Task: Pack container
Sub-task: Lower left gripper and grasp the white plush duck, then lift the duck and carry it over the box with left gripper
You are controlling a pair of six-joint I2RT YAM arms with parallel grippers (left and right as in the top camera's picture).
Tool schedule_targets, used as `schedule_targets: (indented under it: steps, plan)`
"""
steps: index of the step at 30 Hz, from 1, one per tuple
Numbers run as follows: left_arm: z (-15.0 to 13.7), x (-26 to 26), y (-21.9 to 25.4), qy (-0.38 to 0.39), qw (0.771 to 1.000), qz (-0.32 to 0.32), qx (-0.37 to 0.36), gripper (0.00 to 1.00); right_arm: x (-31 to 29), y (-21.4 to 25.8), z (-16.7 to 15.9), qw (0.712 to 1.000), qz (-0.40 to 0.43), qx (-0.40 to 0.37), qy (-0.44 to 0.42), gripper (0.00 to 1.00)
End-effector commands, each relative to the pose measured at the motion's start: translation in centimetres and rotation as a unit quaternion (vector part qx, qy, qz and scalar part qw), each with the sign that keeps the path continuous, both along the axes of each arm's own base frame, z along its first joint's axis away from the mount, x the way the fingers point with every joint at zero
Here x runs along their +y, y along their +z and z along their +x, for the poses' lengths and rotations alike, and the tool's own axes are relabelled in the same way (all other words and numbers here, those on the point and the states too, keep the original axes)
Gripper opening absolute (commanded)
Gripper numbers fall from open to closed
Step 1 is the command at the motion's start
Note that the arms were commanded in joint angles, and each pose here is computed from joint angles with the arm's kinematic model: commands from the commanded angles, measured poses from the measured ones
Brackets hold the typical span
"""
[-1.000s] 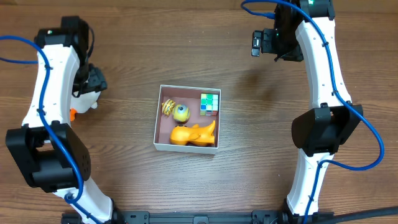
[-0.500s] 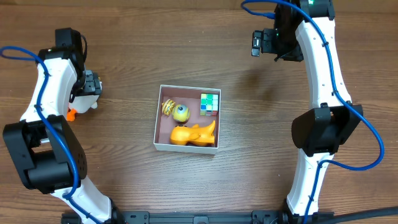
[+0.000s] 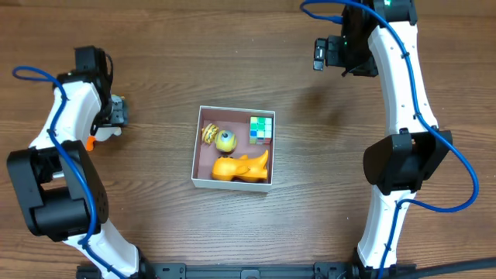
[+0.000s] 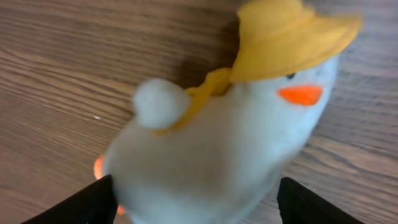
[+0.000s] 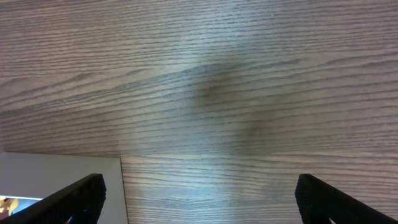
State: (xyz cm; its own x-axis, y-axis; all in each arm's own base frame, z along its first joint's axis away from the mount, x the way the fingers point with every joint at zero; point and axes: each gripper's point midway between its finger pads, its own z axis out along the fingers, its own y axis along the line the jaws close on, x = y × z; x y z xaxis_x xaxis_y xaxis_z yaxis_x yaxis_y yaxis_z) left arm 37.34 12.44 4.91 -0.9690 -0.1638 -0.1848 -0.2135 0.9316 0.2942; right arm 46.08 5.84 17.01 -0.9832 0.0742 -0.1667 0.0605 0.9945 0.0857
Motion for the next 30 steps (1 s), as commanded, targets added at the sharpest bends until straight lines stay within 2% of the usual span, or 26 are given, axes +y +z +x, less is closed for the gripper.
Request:
schedule_targets:
  steps: [1, 4, 5, 6, 7, 12, 18, 22, 27, 30]
  plan:
    - [-1.1, -0.2, -1.4, 0.004, 1.000, -0.009, 0.010, 0.78, -0.1, 1.0, 0.4, 1.000, -0.003, -0.018, -0.004, 1.00]
    - [-1.2, -0.3, -1.6, 0.004, 1.000, -0.009, 0.011, 0.60, -0.1, 1.0, 0.4, 1.000, -0.003, -0.018, -0.004, 1.00]
    - [-1.2, -0.3, -1.6, 0.004, 1.000, -0.009, 0.011, 0.51, -0.1, 1.0, 0.4, 1.000, -0.003, -0.018, -0.004, 1.00]
    - [-1.2, -0.3, -1.6, 0.007, 1.000, -0.009, 0.010, 0.34, -0.1, 1.0, 0.4, 1.000, -0.003, -0.018, -0.004, 1.00]
    - [-1.2, -0.3, -1.6, 0.015, 1.000, -0.010, 0.008, 0.25, -0.1, 1.0, 0.4, 1.000, -0.003, -0.018, -0.004, 1.00]
    - [-1.7, -0.8, -1.8, 0.039, 0.999, -0.027, 0.010, 0.04, -0.1, 1.0, 0.4, 1.000, -0.003, -0.018, -0.004, 1.00]
    - [-2.0, -3.6, -1.2, 0.030, 0.993, -0.109, 0.024, 0.04, -0.1, 1.0, 0.4, 1.000, -0.003, -0.018, -0.004, 1.00]
    - [-1.0, -5.0, 1.3, 0.024, 0.988, -0.154, 0.019, 0.04, -0.1, 1.0, 0.4, 1.000, -0.003, -0.018, -0.004, 1.00]
    - [0.9, -6.0, 7.1, 0.014, 0.982, -0.186, -0.009, 0.04, -0.1, 1.0, 0.4, 1.000, -0.003, -0.018, -0.004, 1.00]
    - [2.1, -8.4, 11.6, -0.031, 0.968, -0.248, -0.037, 0.04, -0.1, 1.0, 0.4, 1.000, -0.003, -0.018, -0.004, 1.00]
